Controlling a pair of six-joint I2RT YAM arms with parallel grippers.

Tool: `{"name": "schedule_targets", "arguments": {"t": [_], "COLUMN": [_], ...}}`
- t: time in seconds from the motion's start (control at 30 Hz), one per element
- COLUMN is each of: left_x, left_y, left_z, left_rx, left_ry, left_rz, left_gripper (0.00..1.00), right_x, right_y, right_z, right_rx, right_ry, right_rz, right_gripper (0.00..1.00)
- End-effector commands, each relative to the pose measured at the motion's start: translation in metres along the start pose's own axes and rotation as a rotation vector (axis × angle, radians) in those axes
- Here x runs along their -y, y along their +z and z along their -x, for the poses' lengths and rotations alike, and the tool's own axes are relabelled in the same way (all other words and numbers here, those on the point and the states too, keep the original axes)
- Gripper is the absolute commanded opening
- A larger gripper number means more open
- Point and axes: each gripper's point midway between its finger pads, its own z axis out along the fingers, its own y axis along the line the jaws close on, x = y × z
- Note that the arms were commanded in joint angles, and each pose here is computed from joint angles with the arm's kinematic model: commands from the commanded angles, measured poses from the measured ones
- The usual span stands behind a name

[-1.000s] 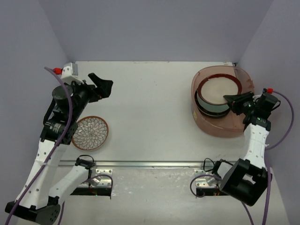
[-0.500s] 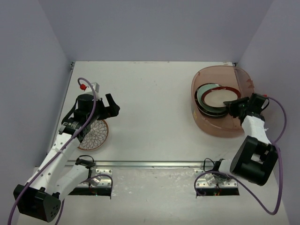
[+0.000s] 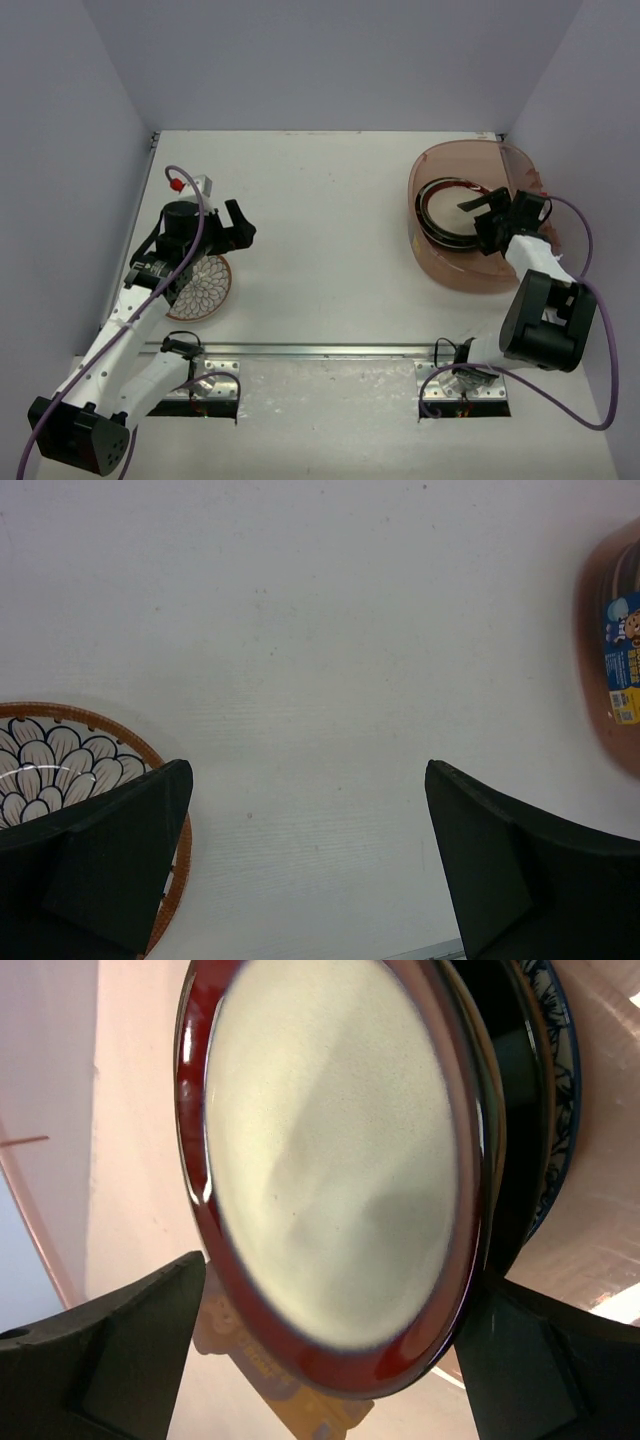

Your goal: Place the plates into the plastic bin on the countertop

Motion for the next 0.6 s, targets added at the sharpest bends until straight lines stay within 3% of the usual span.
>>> {"name": "schedule_targets", "arguments": {"t": [0.0, 0.57], "left_x": [0.007, -0.017], "left_y": [-0.001, 0.009], "left_z": [0.016, 0.006], "left_rx": [0.050, -0.017], "left_ry": [0.017, -0.013], "left_rz": [-0.032, 0.116], "left_gripper": [1.00, 1.00], "right_x": [-0.002, -0.008], "right_y": [-0.001, -0.018], "right_z": [0.013, -0.010], "right_rx": [0.018, -0.152], "right_ry": [-0.085, -0.456], "right_rz": [-0.098, -0.238], "right_gripper": [0.99, 0.99]}}
